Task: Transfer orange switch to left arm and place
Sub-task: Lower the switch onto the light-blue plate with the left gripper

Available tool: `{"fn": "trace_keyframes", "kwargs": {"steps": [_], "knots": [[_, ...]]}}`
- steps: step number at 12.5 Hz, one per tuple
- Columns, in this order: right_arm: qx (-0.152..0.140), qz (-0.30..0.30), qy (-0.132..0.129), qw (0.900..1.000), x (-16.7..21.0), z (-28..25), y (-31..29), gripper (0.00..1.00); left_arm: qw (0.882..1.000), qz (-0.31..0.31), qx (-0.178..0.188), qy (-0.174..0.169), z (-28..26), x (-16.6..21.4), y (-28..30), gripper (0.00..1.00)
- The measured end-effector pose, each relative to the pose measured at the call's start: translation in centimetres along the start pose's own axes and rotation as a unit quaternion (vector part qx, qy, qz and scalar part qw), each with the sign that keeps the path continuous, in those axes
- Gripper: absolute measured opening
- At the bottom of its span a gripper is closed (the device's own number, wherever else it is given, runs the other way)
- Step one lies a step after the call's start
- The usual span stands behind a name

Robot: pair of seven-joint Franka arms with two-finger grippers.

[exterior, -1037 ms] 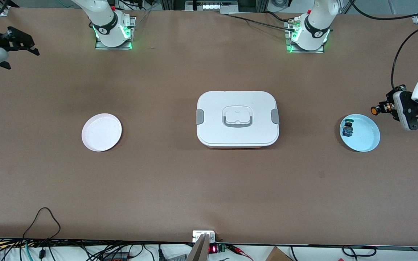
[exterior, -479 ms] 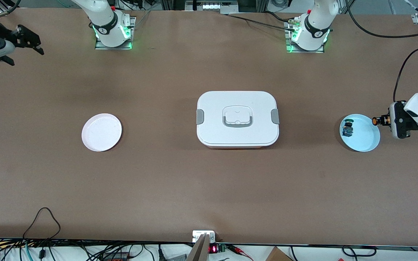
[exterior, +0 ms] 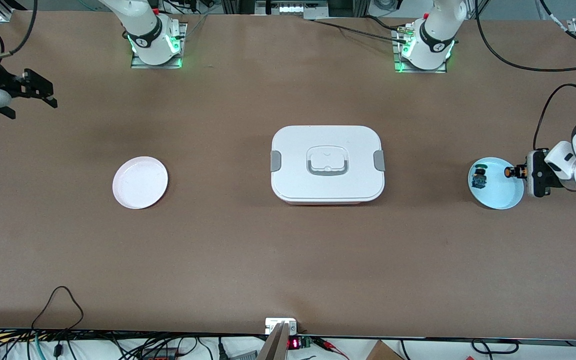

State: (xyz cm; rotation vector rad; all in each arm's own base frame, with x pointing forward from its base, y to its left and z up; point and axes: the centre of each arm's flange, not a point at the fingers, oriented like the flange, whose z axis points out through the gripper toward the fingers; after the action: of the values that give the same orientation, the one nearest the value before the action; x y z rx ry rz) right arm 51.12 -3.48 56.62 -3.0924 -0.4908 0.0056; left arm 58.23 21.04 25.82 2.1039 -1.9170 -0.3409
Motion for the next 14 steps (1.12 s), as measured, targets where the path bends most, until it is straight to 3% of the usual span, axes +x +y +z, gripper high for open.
{"fn": "trace_keyframes", "kwargs": {"steps": [5, 14], "knots": [[-0.005, -0.012, 0.010, 1.000, 1.2, -0.9, -1.4, 1.00, 0.998, 0.056, 0.010, -0.004, 2.0, 0.0, -1.3, 0.33], [-0.005, -0.012, 0.010, 1.000, 1.1, -1.0, -1.3, 1.00, 0.997, 0.071, 0.010, 0.013, 5.4, -1.7, -2.1, 0.33]]}}
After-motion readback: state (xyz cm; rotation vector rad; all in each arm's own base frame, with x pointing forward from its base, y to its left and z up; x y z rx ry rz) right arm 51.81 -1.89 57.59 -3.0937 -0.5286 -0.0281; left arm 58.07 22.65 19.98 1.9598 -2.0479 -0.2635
